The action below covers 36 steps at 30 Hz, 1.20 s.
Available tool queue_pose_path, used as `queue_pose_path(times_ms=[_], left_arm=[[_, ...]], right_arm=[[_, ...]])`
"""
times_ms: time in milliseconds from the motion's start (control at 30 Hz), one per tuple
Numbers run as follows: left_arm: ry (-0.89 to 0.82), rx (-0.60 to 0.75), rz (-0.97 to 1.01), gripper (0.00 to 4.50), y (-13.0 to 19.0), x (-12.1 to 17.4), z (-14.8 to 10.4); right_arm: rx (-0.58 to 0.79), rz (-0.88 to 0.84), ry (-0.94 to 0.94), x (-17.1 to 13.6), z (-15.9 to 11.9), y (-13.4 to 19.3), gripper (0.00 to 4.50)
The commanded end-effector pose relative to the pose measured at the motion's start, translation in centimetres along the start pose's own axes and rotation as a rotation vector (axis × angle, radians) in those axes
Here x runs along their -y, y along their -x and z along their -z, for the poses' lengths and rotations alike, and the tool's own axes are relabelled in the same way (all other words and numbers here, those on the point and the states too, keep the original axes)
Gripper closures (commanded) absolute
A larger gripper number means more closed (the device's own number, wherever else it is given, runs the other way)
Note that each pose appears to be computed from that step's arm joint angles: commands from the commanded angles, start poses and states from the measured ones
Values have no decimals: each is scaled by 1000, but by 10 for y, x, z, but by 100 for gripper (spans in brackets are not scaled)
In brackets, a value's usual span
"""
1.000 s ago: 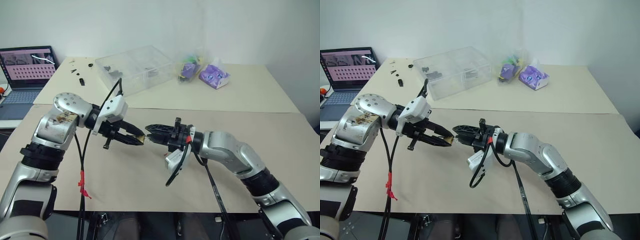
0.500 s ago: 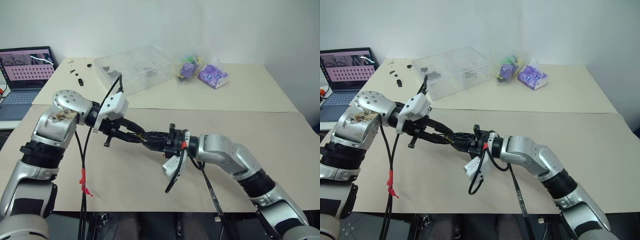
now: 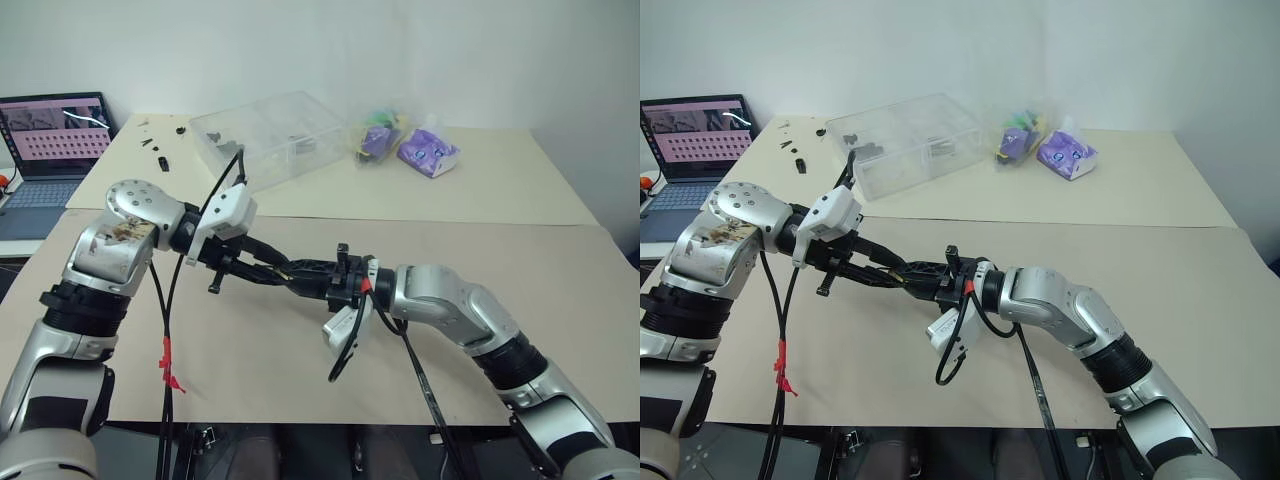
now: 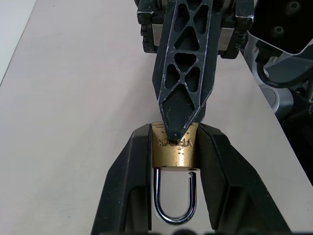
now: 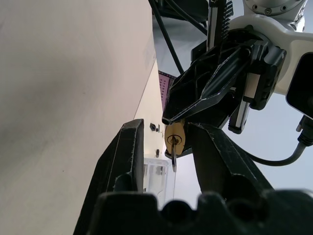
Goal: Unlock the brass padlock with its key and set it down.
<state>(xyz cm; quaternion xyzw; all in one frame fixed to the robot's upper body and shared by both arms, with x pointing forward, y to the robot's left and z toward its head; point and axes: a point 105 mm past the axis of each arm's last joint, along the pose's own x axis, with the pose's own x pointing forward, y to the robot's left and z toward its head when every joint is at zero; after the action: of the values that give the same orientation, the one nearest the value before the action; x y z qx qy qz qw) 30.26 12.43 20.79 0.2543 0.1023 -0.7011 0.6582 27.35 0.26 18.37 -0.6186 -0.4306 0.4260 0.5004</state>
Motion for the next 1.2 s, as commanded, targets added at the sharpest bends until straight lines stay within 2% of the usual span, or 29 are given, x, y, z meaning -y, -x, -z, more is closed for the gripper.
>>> queue_pose_path(times_ms=[33, 133, 167, 633, 667, 700, 900, 1033, 1133, 1200], left_arm=[[-52, 15, -25, 367, 8, -2, -14], [-51, 16, -25, 367, 8, -2, -14], [-51, 16, -25, 367, 8, -2, -14], [-20, 56, -48, 367, 10, -6, -17], [-20, 54, -43, 267, 10, -5, -17], [-22, 55, -38, 245, 11, -4, -18], [-21, 66, -48, 22, 19, -4, -22], [33, 112, -137, 22, 44, -18, -29], [109, 250, -296, 22, 77, -43, -41], [124, 257, -360, 22, 86, -52, -34]], right_arm=[[6, 46, 18, 14, 0, 1, 331], [9, 47, 16, 14, 0, 1, 431], [10, 48, 15, 14, -1, 1, 438], [-5, 52, 8, 14, 2, 1, 438], [-5, 52, 7, 14, 2, 1, 438], [-5, 52, 7, 14, 2, 1, 438], [-7, 52, 2, 13, 3, 1, 438], [-18, 52, -4, 13, 4, 2, 438], [-30, 53, -6, 13, 5, 4, 438], [-40, 56, -10, 13, 7, 5, 438]])
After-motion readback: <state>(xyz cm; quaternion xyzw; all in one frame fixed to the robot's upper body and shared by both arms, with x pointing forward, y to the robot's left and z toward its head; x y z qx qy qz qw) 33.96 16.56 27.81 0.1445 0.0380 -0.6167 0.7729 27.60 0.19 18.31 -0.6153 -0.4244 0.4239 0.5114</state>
